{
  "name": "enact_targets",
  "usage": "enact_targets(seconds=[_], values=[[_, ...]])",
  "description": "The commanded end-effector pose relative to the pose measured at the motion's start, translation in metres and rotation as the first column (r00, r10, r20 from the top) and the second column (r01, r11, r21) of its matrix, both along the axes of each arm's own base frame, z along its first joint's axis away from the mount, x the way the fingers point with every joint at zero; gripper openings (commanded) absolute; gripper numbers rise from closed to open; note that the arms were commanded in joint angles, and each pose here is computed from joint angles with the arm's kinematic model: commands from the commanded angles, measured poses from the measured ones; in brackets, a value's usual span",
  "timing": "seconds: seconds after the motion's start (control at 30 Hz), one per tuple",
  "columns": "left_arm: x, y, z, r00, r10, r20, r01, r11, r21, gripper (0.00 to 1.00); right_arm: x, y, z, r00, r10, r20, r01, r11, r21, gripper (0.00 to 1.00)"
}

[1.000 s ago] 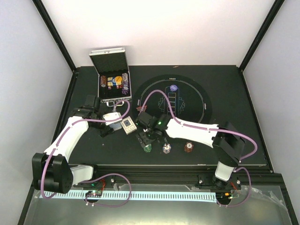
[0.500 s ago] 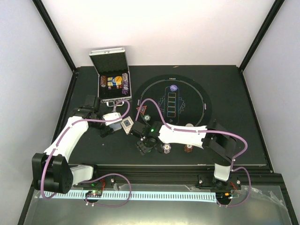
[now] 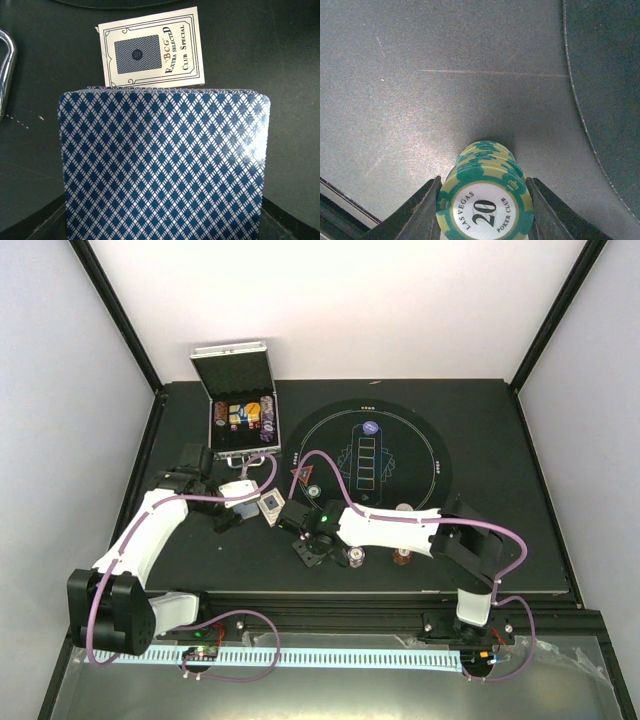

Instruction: Distribute texas hold em gaming equipment

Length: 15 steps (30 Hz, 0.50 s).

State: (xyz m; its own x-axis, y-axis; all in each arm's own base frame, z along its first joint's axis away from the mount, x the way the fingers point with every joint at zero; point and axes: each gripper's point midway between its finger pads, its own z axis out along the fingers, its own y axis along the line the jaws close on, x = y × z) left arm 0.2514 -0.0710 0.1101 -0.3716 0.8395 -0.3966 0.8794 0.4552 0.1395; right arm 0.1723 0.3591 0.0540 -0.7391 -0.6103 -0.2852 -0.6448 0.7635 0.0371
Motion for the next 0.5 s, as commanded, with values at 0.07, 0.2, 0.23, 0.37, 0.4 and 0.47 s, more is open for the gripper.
enact_targets(seconds=[0.07, 0.2, 0.23, 0.37, 0.4, 0.47], values=[[0.008, 0.0, 0.021, 0.998, -0.008, 0.064, 0.009, 1.0, -0.004, 0.02, 0.006, 0.002, 0.004, 0.999, -0.014, 0.032, 0.014, 1.0, -0.006, 0.34], [0.007, 0.0, 0.021, 0.998, -0.009, 0.062, 0.01, 1.0, -0.003, 0.02, 0.01, 0.002, 0.02, 0.998, -0.019, 0.057, 0.019, 1.0, 0.011, 0.25], [0.007, 0.0, 0.021, 0.998, -0.01, 0.063, 0.01, 1.0, -0.002, 0.02, 0.011, 0.002, 0.026, 0.997, -0.02, 0.069, 0.019, 1.0, 0.014, 0.24], [0.007, 0.0, 0.021, 0.998, -0.008, 0.06, 0.008, 1.0, -0.004, 0.02, 0.02, -0.002, 0.046, 0.994, -0.032, 0.107, 0.031, 0.999, 0.017, 0.14], [0.007, 0.0, 0.021, 0.998, -0.009, 0.059, 0.009, 1.0, -0.005, 0.01, 0.024, -0.004, 0.051, 0.993, -0.042, 0.11, 0.039, 0.999, 0.023, 0.11], [0.006, 0.0, 0.021, 0.998, -0.011, 0.056, 0.011, 1.0, -0.006, 0.02, 0.033, -0.007, 0.063, 0.991, -0.061, 0.122, 0.056, 0.997, 0.047, 0.1]])
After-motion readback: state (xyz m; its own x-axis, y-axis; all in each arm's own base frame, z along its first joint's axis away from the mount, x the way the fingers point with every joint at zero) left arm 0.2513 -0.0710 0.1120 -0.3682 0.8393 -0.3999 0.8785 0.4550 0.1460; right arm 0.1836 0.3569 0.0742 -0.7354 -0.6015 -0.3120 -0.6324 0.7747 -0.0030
